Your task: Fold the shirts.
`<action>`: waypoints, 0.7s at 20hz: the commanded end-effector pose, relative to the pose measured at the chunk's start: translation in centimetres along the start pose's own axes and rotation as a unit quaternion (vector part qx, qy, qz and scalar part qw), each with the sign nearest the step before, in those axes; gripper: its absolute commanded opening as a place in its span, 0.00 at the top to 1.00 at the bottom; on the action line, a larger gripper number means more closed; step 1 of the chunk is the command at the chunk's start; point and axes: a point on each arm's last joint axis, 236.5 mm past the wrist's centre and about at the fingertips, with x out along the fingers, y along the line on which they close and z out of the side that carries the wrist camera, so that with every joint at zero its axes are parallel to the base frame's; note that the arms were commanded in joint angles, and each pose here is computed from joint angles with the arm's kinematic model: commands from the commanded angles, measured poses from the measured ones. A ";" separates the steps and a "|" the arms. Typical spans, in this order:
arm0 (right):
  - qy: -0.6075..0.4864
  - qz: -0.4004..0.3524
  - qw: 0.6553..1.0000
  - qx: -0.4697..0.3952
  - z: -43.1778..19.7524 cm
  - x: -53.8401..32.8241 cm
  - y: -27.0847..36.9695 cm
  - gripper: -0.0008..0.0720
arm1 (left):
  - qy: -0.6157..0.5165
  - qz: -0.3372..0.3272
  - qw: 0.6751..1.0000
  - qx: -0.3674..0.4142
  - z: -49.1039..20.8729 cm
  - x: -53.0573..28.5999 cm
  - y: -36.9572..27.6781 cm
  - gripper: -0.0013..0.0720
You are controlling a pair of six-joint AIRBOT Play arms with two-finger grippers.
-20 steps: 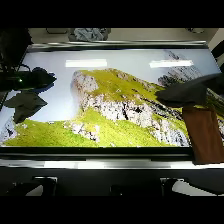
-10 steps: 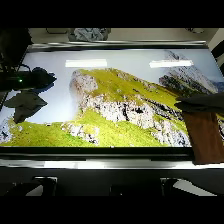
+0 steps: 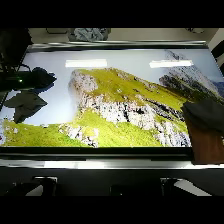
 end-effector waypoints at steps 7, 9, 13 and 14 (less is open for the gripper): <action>0.193 -0.091 0.974 0.076 -13.2 5.7 -6.6 0.90 | 0.000 0.000 1.000 0.000 0.0 0.0 0.0 0.92; 0.206 -0.093 0.971 0.082 -14.5 6.6 -7.0 0.74 | -0.001 -0.002 1.000 -0.001 0.0 0.0 -0.1 0.92; 0.160 -0.124 0.979 0.007 -11.6 5.2 -8.3 0.12 | -0.007 -0.002 1.000 0.002 0.5 -0.3 -0.3 0.92; 0.118 -0.143 0.983 -0.007 -9.0 3.8 -8.5 0.11 | -0.015 -0.002 1.000 0.006 1.1 -0.6 -0.5 0.92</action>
